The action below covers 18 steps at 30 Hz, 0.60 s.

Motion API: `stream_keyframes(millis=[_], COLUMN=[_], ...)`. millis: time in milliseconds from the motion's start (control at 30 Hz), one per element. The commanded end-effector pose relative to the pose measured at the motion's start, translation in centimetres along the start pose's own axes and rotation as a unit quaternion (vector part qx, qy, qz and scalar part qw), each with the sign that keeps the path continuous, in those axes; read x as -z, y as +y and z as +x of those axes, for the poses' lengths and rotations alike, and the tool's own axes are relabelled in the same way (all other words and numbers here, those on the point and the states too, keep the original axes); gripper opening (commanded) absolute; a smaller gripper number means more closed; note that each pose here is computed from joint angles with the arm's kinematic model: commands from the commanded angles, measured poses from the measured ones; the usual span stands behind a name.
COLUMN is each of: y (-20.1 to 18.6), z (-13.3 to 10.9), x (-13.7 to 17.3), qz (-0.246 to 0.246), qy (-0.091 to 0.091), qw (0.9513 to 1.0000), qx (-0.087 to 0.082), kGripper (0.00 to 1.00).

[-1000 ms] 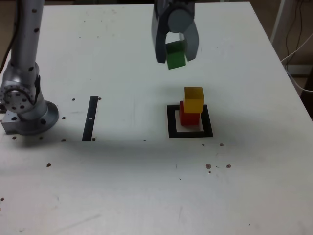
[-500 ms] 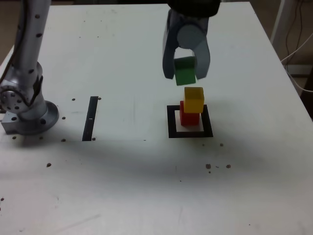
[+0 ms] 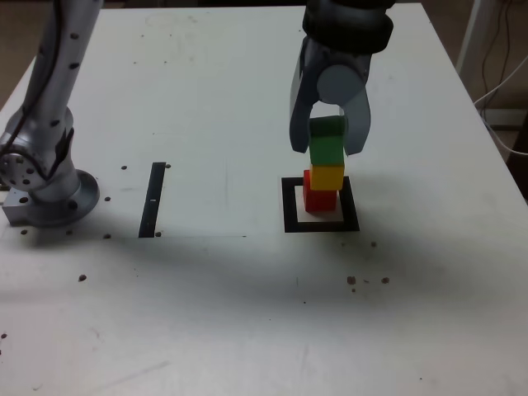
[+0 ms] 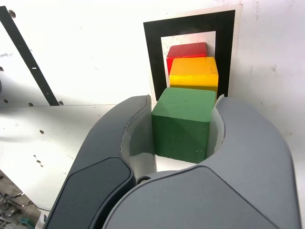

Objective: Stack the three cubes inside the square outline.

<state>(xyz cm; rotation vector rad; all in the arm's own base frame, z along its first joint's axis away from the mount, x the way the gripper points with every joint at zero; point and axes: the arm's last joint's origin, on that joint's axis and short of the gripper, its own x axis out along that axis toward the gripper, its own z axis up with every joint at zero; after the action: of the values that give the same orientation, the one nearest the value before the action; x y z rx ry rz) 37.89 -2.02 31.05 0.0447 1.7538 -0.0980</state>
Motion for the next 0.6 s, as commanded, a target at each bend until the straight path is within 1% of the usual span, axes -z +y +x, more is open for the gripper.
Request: stream_keyframes(millis=[0,67,167,200,267,367,567], y=[-0.02,0.08,0.28,0.34,0.44,0.53,0.67], z=[0.09,0.23,0.45,0.52,0.61,0.72,0.74], x=[-0.16,-0.19,-0.16,-0.13,-0.07,0.03,0.25], qz=[0.000,-0.001,-0.004,-0.004,-0.005,-0.006,-0.008], qy=[0.004,0.006,0.011,0.012,0.015,0.018,0.020], qw=[1.0000,1.0000,0.9999,0.9999,0.9999,0.9998,0.9998], qx=[-0.001,-0.002,-0.002,-0.002,-0.003,-0.002,-0.003], kGripper=[0.34,0.49,0.77,0.84,0.93,0.97,0.99])
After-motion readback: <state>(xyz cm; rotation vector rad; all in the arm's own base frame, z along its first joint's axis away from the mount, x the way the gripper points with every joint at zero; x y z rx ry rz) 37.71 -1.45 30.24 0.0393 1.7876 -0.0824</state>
